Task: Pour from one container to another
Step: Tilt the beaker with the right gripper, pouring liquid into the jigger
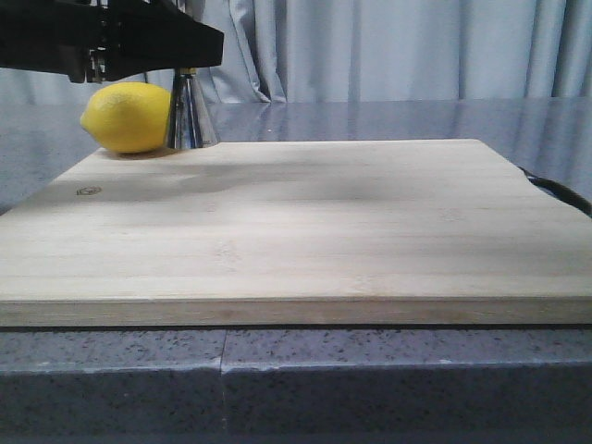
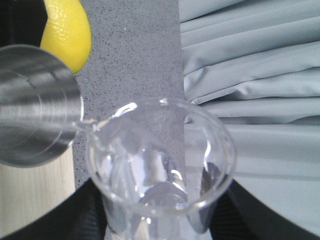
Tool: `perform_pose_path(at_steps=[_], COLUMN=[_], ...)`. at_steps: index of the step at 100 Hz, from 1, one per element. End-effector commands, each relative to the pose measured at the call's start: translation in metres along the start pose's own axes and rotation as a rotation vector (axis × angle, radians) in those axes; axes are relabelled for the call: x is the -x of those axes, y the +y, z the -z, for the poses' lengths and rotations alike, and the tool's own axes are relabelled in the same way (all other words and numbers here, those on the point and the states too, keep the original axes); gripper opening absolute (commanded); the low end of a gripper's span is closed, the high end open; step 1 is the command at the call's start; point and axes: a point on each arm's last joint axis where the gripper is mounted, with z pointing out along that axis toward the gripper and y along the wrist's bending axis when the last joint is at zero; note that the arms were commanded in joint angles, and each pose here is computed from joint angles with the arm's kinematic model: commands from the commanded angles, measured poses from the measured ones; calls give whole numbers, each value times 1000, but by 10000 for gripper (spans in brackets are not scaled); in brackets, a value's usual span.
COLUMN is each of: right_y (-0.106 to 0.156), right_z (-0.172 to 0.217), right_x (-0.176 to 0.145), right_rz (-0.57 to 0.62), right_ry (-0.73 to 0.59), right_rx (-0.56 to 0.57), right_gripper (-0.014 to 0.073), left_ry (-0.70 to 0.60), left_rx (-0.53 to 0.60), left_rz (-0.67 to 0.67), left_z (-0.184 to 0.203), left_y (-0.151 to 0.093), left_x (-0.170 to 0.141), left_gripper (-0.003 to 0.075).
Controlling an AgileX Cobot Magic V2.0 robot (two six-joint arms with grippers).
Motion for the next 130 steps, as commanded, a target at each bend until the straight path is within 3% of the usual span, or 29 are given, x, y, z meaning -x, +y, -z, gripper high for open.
perform_pose_path(at_steps=[1,130], right_y=[-26,-29], right_z=[23,23], right_x=[4,7], right_rz=[26,154], right_ry=[-65,-92], right_rx=[-114,-149], right_gripper=[297,297], left_ry=[-151,-151], left_rx=[-45,-45], left_rz=[-24,-24], left_z=[2,2], left_y=[-8,-8], left_x=[30,30], left_gripper=[217,216])
